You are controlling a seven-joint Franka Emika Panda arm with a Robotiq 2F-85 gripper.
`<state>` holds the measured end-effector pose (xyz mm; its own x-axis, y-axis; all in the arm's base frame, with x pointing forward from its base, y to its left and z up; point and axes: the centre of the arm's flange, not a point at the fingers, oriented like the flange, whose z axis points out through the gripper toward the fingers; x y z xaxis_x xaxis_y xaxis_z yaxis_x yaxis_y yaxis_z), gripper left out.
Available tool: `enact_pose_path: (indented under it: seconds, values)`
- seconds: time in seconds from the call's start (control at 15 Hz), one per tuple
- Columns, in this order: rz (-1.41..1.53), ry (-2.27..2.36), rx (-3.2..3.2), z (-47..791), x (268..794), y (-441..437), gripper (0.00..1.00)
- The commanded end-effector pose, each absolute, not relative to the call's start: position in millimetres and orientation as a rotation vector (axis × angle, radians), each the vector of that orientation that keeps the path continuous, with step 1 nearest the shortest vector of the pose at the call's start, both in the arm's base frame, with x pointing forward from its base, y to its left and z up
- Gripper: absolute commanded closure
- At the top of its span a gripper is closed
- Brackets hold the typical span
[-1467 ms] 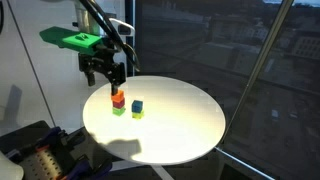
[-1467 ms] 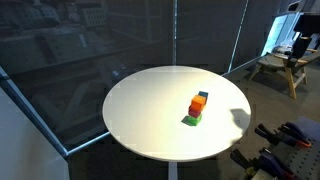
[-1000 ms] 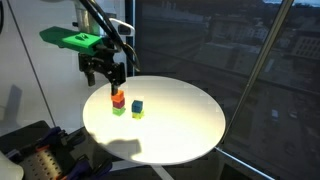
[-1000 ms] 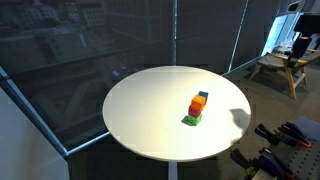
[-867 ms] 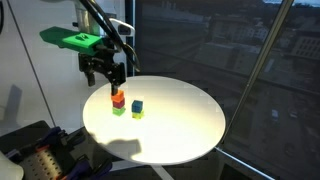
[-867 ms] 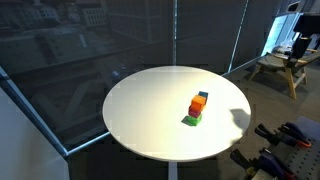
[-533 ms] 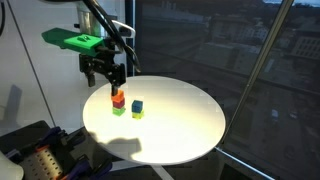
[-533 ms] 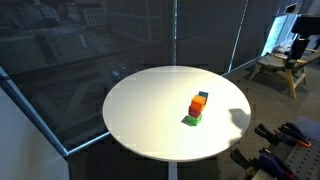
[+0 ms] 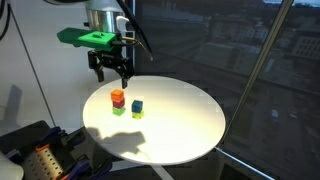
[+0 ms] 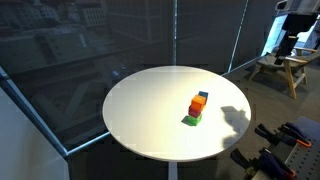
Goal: Put the blue block on top of the orange block
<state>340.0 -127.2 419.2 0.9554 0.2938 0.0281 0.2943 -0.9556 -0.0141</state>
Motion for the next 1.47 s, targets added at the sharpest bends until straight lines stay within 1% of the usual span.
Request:
enact_pose_path:
  seconds: [0.0, 0.4, 1.4]
  values:
    - [-0.133, -0.554, -3.078, 421, 367, -125, 0.0]
    - [-0.238, -0.611, -3.069, 417, 400, -113, 0.0]
    - [0.002, -0.681, -3.068, 397, 483, -79, 0.0]
